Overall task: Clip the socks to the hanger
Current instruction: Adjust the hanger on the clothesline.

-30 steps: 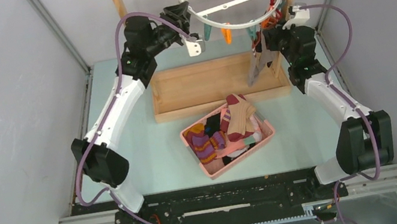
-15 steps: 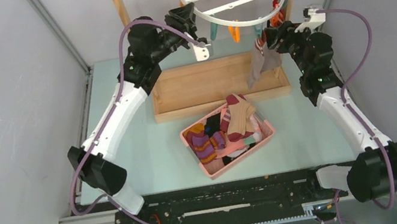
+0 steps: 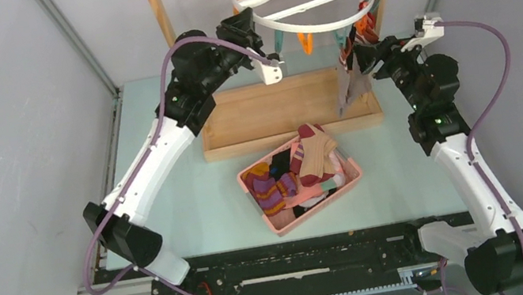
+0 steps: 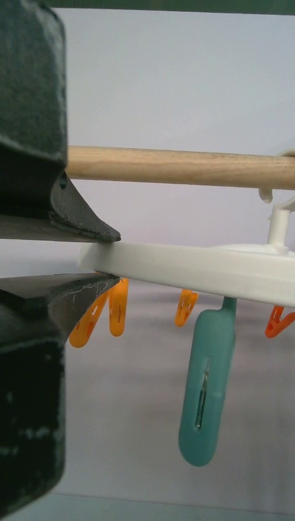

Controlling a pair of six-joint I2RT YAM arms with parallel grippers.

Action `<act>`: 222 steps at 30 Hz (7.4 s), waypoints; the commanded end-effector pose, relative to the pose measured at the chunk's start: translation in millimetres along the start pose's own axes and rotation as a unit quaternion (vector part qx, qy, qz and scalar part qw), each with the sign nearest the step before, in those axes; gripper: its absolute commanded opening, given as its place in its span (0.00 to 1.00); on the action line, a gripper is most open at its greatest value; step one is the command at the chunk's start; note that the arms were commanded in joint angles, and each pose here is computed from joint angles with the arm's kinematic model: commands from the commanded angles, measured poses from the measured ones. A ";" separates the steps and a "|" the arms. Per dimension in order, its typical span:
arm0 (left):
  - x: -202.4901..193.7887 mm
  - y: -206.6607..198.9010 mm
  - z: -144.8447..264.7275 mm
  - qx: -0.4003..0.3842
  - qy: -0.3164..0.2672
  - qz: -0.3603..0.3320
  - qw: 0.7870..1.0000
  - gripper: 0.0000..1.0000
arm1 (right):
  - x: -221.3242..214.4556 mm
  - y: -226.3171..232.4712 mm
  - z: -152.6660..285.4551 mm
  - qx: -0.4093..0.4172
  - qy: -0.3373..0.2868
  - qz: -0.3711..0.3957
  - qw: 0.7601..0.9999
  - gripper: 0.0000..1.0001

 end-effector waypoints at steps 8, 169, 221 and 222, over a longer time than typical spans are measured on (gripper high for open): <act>3.5 15.9 18.0 0.009 0.071 -0.032 0.997 0.14 | 39.5 33.2 26.3 0.068 -0.028 -0.083 0.994 0.66; 110.3 -4.3 91.1 0.022 -0.038 0.257 0.965 0.84 | -8.6 97.9 12.9 0.180 0.116 -0.004 0.977 0.39; 139.7 -137.9 214.5 0.051 -0.055 0.616 0.784 0.97 | -44.8 -4.9 -51.9 -0.099 -0.006 0.040 0.994 0.28; 139.8 -138.1 214.4 0.051 -0.055 0.617 0.783 0.97 | -42.6 -8.2 -53.4 -0.104 -0.010 0.039 0.994 0.28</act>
Point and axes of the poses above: each gripper's point midway between its finger pads, its own z axis back along the fingers, its own y axis along the line the jaws close on, x = y × z, the point moved 8 cm from there along z, back along the fingers, and after that the axes turned 8 degrees about -z, right-handed, at the moved point
